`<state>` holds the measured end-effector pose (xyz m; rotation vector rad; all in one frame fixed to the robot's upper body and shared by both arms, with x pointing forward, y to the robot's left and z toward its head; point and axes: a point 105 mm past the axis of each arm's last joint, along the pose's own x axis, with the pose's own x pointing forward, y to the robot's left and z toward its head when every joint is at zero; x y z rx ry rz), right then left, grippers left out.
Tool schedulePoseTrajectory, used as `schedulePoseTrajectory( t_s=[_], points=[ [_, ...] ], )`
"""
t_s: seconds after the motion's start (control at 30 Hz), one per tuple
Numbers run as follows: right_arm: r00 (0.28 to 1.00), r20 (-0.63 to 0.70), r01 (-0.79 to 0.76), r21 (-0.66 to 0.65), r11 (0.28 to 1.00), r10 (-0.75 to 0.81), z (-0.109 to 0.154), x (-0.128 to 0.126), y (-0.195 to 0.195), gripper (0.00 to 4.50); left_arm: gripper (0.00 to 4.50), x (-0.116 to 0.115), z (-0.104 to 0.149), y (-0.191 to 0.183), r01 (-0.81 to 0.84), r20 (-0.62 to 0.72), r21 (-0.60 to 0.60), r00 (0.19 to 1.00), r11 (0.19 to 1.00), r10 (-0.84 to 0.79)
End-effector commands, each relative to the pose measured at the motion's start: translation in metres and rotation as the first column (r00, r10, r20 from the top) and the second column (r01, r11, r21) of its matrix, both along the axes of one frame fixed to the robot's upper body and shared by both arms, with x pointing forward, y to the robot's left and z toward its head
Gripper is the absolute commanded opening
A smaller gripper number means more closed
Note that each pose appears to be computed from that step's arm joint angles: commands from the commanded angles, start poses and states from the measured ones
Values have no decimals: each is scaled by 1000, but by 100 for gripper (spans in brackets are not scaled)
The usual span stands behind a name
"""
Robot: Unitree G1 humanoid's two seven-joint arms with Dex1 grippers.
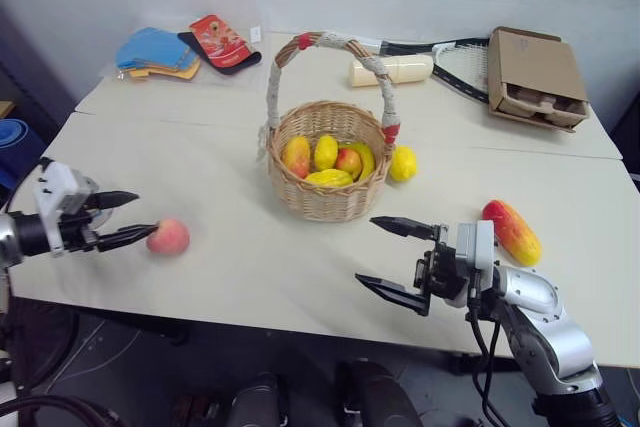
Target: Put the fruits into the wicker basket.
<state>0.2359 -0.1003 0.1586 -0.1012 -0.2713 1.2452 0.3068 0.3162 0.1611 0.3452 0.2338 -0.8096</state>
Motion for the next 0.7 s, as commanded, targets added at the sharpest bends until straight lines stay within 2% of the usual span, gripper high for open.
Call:
schedulePoseTrajectory(
  t_s=[0.03, 0.17, 0.27, 0.33, 0.57, 0.7],
  points=[
    [999, 29, 13, -10, 1000, -13, 3, -2, -8, 450, 386, 4, 0, -16, 57, 0, -18, 998, 998, -57],
    [999, 25, 20, -20, 1000, -20, 0, -4, -13, 450, 386, 8, -21, -26, 66, -51, -16, 996, 998, -67],
    [999, 23, 25, -26, 999, -24, -3, -5, -15, 450, 386, 11, -26, -36, 66, -61, -95, 996, 993, -72],
    [999, 24, 30, -27, 999, -30, -4, -5, -16, 450, 386, 11, -29, -41, 82, -68, -103, 994, 991, -89],
    [999, 33, 38, -29, 999, -37, -7, -4, -19, 450, 386, 0, -47, -54, 153, -169, -41, 973, 987, -158],
    [999, 39, 39, -29, 999, -38, -7, -2, -20, 450, 293, -2, -55, -53, 137, -228, -28, 964, 990, -140]
  ],
)
